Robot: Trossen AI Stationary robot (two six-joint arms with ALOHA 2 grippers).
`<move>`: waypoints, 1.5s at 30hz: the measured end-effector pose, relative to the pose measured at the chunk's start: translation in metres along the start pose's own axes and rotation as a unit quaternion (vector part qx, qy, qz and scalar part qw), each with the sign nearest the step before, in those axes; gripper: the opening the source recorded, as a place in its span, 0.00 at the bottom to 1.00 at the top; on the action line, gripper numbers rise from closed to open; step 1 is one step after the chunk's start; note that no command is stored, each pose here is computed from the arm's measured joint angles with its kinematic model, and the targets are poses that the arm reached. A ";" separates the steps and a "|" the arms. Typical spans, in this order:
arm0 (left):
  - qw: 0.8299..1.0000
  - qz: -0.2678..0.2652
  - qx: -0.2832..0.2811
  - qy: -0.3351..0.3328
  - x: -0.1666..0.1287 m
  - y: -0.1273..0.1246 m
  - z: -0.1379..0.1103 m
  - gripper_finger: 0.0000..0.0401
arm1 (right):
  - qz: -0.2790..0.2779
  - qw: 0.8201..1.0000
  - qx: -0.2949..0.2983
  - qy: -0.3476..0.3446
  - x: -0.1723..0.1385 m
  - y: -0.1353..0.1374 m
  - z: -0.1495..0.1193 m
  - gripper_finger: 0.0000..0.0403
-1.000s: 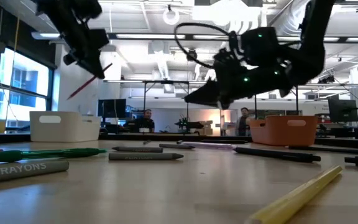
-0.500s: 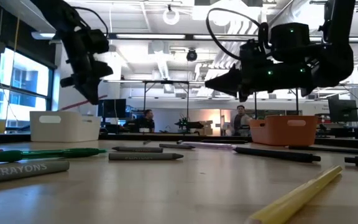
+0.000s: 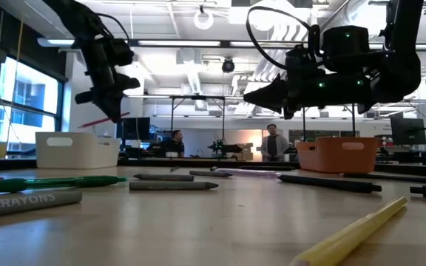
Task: Sort crayons/erasers/pens/pencils in bins
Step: Put the red pencil into the white bin
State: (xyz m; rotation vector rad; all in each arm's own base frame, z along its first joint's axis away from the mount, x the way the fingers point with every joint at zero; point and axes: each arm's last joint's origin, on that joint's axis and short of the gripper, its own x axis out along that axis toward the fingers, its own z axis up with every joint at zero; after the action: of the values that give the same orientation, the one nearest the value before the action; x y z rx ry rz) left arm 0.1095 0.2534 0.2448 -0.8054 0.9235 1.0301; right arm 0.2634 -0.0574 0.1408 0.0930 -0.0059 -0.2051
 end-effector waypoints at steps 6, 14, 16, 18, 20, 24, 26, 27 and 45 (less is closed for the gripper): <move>0.999 0.015 -0.030 0.019 0.008 0.001 0.003 0.02 | 0.001 1.000 -0.002 -0.008 0.000 0.000 0.002 0.00; 0.995 0.080 -0.058 0.031 0.026 -0.005 0.004 0.02 | 0.014 1.000 -0.012 -0.010 0.000 0.001 0.002 0.00; 0.993 0.097 -0.065 0.026 0.028 -0.007 0.004 0.02 | 0.015 1.000 -0.015 -0.010 0.000 0.001 0.002 0.00; 0.991 0.114 -0.072 0.022 0.030 -0.010 0.004 0.02 | 0.015 1.000 -0.021 -0.010 0.000 0.001 0.002 0.00; 0.989 0.128 -0.077 0.018 0.032 -0.011 0.004 0.02 | 0.015 1.000 -0.025 -0.011 0.000 0.001 0.002 0.00; 0.985 0.144 -0.099 0.006 0.032 -0.015 0.004 0.02 | 0.015 0.999 -0.034 -0.010 0.000 0.001 0.002 0.00; 0.982 0.149 -0.112 0.006 0.032 -0.015 0.003 0.02 | 0.015 0.999 -0.038 -0.011 0.000 0.001 0.002 0.00; 0.981 0.152 -0.118 0.007 0.032 -0.015 0.003 0.02 | 0.015 0.999 -0.038 -0.011 0.000 0.001 0.002 0.00; 0.967 0.172 -0.184 0.036 0.030 -0.021 -0.008 0.02 | 0.014 0.998 -0.066 -0.011 0.000 0.001 0.002 0.00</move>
State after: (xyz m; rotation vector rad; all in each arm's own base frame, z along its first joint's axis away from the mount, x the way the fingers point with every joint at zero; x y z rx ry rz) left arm 0.1347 0.2500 0.2164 -1.0162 0.9675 1.5144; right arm 0.2635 -0.0566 0.1429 -0.0412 -0.0161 -0.1777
